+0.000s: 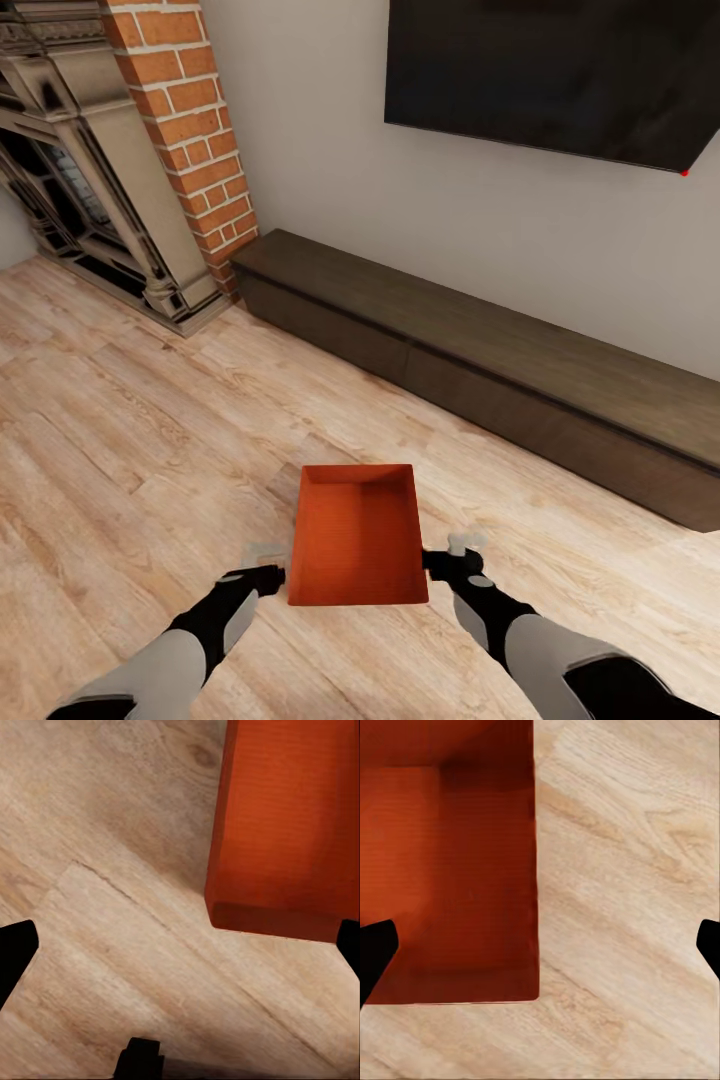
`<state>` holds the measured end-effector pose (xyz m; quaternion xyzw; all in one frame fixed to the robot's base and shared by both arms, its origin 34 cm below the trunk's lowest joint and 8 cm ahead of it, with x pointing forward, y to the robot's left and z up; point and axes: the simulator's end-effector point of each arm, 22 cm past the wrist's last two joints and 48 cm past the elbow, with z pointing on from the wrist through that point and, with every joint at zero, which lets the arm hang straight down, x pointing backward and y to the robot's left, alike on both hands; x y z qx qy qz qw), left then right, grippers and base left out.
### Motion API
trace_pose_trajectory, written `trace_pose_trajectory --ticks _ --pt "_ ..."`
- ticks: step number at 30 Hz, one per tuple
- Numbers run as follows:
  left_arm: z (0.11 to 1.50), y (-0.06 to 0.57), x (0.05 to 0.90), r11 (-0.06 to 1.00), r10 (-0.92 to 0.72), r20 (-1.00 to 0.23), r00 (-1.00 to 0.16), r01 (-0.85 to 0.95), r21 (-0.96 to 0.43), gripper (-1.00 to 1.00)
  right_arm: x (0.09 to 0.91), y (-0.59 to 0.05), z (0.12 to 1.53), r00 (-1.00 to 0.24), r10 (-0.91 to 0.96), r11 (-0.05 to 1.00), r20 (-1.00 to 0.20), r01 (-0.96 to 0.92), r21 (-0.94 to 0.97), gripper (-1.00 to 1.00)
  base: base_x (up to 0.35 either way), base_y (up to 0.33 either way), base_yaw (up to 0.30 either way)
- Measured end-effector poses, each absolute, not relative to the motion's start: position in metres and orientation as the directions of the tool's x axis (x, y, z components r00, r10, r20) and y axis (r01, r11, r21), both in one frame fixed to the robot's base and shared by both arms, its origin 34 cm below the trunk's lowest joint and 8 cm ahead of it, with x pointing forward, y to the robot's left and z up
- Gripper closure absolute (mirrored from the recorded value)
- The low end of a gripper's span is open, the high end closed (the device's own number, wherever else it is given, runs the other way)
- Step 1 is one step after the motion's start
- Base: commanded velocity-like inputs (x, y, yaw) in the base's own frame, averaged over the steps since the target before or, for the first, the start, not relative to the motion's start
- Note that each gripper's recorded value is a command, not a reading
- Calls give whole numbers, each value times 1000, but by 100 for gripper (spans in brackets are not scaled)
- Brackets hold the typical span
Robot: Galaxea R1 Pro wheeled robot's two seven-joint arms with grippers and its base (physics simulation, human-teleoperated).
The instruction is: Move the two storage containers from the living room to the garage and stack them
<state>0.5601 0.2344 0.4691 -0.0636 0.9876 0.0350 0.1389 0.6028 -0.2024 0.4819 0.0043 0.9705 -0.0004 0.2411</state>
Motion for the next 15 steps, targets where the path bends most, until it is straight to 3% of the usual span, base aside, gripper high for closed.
trace_pose_trajectory --ticks 3,15 --pt "469 231 558 990 -109 -277 -955 -131 60 -100 591 -172 480 -895 14 999 -445 -4 39 -100 0 0 0" --pt "471 232 565 990 -102 -292 -951 -127 66 -100 583 -157 479 -904 14 998 -428 -10 55 -100 0 0 0"
